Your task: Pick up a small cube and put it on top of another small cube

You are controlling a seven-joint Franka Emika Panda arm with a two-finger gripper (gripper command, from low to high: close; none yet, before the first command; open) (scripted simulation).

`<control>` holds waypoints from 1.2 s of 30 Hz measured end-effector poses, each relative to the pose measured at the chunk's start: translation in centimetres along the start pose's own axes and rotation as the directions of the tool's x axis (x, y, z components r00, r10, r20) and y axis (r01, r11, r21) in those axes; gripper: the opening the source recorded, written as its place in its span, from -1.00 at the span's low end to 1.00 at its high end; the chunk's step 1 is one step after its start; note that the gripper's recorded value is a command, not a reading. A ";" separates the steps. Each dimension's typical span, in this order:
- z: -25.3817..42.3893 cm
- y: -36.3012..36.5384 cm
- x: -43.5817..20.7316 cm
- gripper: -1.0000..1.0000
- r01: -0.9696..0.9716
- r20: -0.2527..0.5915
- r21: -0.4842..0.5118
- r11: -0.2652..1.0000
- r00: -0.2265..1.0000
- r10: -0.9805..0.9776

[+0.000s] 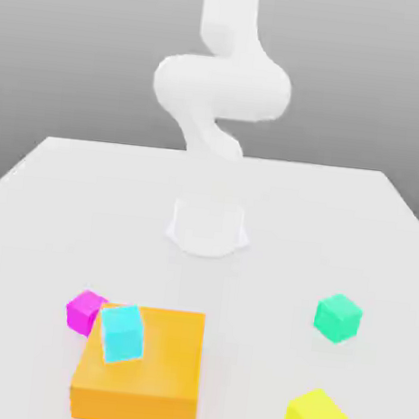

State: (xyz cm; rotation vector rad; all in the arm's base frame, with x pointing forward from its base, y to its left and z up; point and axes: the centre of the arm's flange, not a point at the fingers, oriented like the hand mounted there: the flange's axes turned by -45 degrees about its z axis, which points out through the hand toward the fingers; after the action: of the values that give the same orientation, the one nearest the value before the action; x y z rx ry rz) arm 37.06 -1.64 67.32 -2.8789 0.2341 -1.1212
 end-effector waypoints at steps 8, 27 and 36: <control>12.9 6.2 -4.3 0.00 -0.439 0.134 -0.138 0.888 0.880 0.456; 30.0 19.4 -27.4 0.00 -0.813 -0.121 -0.579 -0.057 0.017 0.992; 33.7 21.9 -36.8 0.00 -0.718 -0.300 -0.605 -0.344 -0.195 0.934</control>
State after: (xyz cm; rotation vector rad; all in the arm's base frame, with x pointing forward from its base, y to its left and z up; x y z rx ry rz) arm 30.40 -18.07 15.78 -1.6312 2.6856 -0.0044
